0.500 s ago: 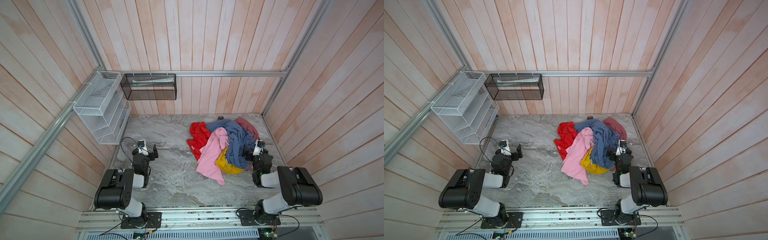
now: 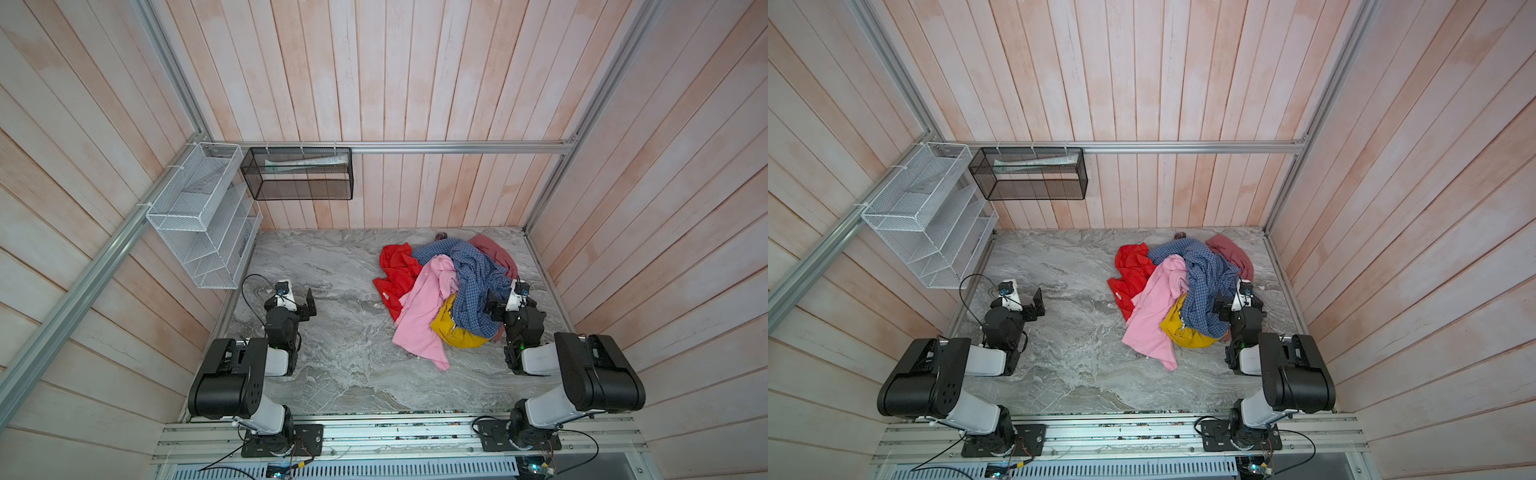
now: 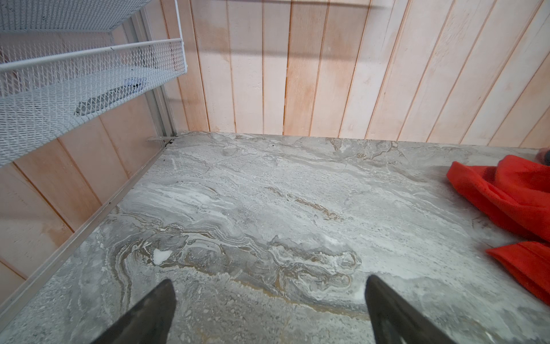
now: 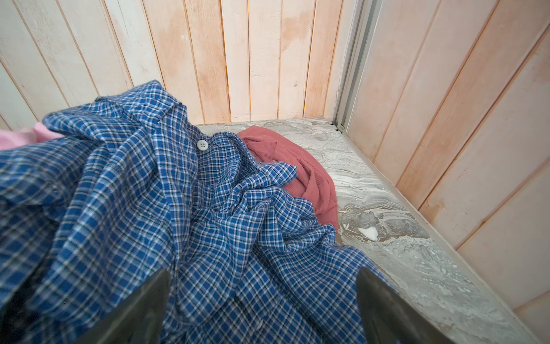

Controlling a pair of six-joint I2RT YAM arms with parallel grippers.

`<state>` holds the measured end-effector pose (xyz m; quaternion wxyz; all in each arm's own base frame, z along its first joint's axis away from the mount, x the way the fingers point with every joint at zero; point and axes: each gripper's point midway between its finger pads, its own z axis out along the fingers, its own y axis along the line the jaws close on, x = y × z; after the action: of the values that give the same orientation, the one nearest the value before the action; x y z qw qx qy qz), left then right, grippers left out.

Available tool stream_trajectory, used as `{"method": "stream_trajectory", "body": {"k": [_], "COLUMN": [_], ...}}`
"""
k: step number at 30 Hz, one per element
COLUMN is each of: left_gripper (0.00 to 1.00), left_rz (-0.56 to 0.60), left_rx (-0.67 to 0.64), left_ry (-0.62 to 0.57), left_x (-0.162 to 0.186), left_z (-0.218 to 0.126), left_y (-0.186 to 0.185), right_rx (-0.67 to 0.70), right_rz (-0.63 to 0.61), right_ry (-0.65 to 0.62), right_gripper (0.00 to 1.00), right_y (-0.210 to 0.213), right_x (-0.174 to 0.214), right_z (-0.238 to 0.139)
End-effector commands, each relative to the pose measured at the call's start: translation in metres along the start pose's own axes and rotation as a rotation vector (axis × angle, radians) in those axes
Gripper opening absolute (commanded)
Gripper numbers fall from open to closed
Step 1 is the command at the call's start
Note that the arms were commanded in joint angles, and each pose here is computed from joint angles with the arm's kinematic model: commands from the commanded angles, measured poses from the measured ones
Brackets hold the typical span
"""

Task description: Pick out a specific cloth from the pile

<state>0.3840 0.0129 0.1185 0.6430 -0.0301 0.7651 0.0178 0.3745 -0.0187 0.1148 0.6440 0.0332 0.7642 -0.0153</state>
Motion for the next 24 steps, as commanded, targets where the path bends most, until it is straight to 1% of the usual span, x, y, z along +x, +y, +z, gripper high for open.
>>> {"method": "stream_trajectory", "body": {"k": [1, 24], "left_gripper": [1.0, 1.0], "left_rz": [-0.003, -0.007], "left_rx": [0.01, 0.012], "left_ry": [-0.025, -0.033], "left_x": [-0.0098, -0.0119], "left_z": [0.0035, 0.003], "left_y": [-0.0013, -0.001], "right_rx": [0.002, 0.005], "right_rz": [0.006, 0.008], "right_ry": [-0.02, -0.02], "right_gripper": [0.98, 0.98], "right_y": [-0.0013, -0.0016], "right_x": [-0.0091, -0.0093], "right_z": [0.0021, 0.0021]}}
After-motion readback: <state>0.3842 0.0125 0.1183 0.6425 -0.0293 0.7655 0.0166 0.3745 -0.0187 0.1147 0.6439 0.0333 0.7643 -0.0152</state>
